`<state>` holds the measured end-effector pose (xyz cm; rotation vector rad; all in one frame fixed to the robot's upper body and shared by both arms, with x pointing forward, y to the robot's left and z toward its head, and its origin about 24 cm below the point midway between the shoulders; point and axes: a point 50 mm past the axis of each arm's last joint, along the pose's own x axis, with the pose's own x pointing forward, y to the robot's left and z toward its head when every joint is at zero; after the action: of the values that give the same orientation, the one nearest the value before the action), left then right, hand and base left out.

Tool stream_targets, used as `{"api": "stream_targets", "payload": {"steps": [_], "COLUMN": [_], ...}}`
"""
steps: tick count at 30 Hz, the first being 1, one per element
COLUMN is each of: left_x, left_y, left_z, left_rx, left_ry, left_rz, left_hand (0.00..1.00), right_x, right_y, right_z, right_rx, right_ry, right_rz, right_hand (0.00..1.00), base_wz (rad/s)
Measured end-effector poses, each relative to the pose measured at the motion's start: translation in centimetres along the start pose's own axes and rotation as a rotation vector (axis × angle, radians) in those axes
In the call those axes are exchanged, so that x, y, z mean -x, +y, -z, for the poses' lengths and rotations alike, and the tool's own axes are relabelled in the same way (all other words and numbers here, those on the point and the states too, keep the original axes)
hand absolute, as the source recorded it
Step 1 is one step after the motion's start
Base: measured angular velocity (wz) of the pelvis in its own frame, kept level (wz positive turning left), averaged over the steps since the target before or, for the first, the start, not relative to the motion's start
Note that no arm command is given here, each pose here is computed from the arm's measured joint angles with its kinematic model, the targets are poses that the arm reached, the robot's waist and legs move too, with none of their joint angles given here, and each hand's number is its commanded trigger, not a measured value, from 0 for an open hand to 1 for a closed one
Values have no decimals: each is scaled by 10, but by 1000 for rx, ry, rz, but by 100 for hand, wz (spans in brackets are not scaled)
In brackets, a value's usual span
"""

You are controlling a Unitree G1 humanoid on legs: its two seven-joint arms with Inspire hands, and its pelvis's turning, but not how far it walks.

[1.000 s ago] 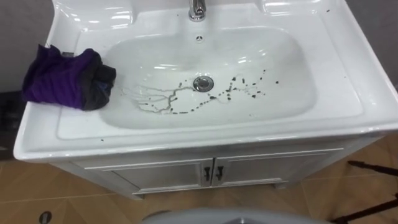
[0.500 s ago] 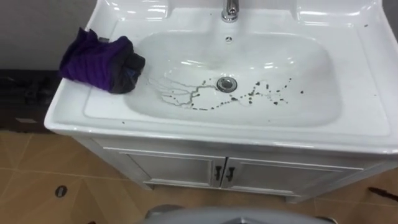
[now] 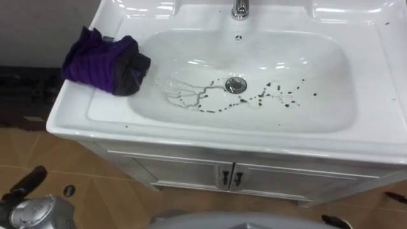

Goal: Wipe basin

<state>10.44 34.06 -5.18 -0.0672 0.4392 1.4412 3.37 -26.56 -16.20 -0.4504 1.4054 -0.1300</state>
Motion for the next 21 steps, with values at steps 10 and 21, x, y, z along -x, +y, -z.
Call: {"api": "stream_targets", "payload": {"steps": [10, 21], "left_x": [18, 41], "left_y": [-24, -47], "left_z": [-56, -73], "left_rx": [49, 43], "left_ry": [-299, -431], "left_rz": [127, 270], "left_hand": [0, 0], "right_x": [0, 0], "right_y": [-2, -1], "right_z": [-2, -5], "right_rx": [8, 6], "right_ry": [-16, -51], "right_rz": [-24, -30], "right_hand": [0, 0], "base_wz": [-3, -10]}}
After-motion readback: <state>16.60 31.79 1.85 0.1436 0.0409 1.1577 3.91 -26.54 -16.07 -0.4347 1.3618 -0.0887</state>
